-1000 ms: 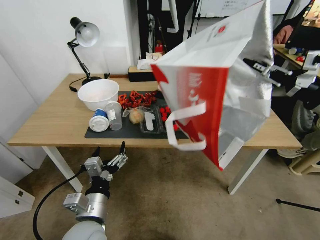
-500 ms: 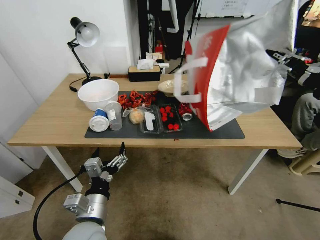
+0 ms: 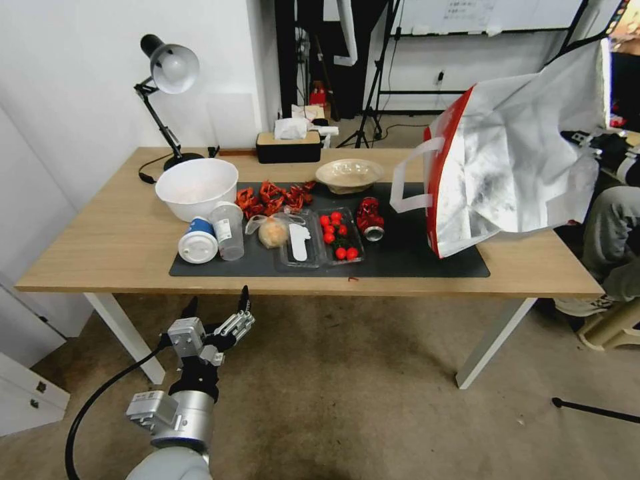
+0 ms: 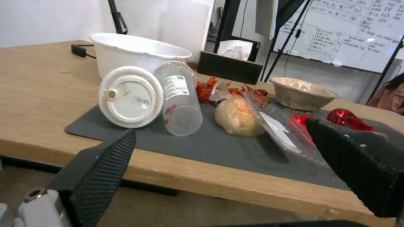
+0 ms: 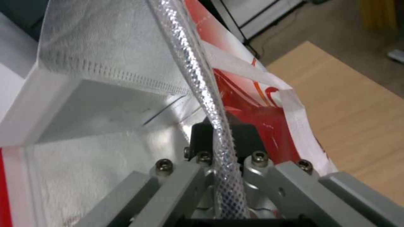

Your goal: Pick up the food delivery bag from the floor and place it on the table.

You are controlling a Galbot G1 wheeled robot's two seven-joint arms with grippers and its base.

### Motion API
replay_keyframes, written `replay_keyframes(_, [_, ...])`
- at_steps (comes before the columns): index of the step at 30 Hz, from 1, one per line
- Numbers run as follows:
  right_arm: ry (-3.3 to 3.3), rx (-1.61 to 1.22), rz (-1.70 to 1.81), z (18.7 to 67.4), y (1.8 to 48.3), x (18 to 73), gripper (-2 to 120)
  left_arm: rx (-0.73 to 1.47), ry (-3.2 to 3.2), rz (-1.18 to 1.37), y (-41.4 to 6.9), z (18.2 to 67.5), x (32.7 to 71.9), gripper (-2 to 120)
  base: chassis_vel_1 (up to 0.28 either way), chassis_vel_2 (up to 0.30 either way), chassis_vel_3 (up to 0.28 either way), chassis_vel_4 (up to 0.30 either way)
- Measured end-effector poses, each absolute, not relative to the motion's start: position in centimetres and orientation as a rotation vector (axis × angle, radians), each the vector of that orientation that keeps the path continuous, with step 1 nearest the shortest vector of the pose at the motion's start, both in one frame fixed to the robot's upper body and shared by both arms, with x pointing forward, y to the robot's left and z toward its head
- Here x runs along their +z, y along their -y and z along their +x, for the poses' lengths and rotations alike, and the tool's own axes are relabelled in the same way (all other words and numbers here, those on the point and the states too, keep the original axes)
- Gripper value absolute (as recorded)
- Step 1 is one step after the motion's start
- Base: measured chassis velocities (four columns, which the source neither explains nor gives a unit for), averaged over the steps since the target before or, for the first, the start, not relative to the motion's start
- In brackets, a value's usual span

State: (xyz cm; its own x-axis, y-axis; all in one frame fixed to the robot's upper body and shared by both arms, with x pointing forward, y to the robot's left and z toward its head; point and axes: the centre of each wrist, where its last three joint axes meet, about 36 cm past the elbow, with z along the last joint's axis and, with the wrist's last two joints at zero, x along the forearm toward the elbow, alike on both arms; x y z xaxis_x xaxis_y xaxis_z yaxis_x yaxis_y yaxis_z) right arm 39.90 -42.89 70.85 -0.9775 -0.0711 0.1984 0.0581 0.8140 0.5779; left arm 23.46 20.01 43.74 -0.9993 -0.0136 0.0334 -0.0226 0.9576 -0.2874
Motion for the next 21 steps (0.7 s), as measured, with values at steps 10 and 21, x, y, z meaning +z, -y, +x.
replay_keyframes(10, [2.671, -0.895, -0.112, 40.5, 44.1, 71.5, 0, 0.44, 3.079, 0.031, -20.0, 23.6, 43.6, 100, 0.0, 0.0, 0.0, 0.0])
replay_keyframes(21, [2.647, -0.832, -0.121, 41.2, 44.8, 71.9, 0, 0.436, 3.075, 0.033, -20.0, 23.7, 43.4, 100, 0.0, 0.0, 0.0, 0.0])
